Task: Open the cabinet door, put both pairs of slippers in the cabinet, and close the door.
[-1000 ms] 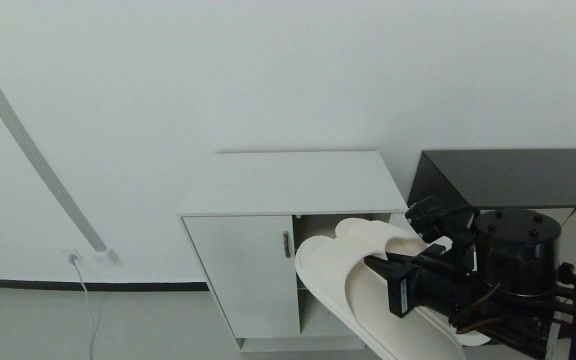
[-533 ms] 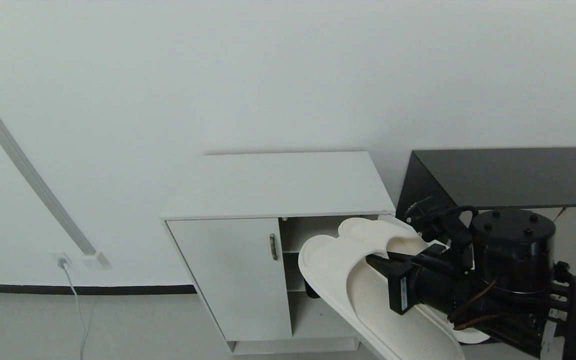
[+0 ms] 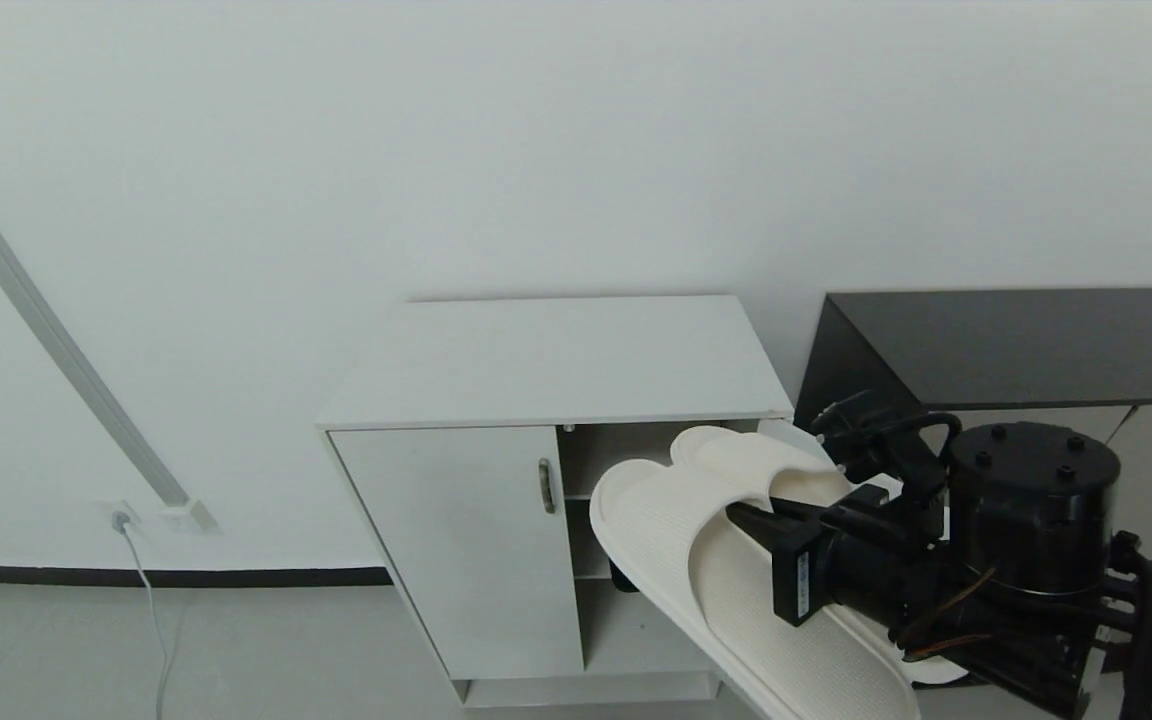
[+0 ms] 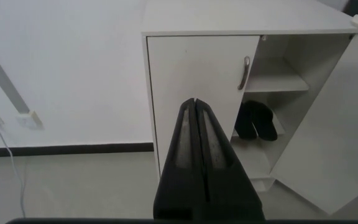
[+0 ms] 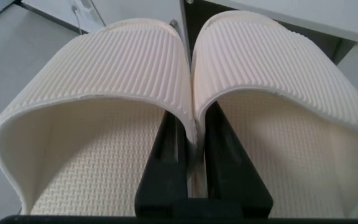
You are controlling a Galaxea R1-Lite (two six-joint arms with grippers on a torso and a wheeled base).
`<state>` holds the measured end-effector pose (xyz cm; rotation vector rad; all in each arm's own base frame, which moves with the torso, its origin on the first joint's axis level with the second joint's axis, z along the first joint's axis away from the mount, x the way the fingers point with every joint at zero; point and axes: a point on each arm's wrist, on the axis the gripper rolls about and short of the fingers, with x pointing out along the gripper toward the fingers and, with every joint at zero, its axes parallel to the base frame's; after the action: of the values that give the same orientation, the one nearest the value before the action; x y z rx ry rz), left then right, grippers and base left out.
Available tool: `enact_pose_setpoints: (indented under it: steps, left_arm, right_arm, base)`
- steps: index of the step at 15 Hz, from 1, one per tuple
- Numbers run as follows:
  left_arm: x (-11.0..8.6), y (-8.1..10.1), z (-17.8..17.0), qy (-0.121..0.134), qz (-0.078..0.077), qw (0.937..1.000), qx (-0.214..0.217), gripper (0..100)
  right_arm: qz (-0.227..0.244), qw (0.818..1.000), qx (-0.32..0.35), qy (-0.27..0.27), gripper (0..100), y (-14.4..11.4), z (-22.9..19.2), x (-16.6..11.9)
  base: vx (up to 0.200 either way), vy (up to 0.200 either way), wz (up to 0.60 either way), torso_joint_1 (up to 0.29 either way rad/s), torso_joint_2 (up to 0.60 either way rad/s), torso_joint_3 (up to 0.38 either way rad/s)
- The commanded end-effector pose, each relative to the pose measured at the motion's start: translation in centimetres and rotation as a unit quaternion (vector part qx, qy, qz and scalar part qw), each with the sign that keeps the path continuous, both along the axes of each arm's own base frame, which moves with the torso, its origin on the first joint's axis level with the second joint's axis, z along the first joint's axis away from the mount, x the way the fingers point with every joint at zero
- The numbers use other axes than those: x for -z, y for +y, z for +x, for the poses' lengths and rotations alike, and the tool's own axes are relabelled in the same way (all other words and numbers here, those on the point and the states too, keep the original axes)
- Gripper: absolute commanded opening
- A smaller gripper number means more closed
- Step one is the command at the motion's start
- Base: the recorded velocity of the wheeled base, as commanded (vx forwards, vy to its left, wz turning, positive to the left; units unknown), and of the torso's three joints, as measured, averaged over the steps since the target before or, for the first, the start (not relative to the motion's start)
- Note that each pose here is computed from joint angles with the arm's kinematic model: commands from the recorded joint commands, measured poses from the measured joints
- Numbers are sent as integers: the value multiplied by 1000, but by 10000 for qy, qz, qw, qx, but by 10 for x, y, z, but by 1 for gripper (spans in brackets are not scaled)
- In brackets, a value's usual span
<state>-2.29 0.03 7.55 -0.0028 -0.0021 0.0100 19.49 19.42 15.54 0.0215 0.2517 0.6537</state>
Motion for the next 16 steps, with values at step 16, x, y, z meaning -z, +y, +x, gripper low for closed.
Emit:
enact_pose_setpoints:
  steps: [16]
  left_arm:
    - [0, 0, 0, 3, 6, 10000, 4, 0]
  right_arm:
    - [-154, 9998, -1, -82, 0, 1, 4, 20]
  base:
    - [0, 0, 0, -194, 470, 267]
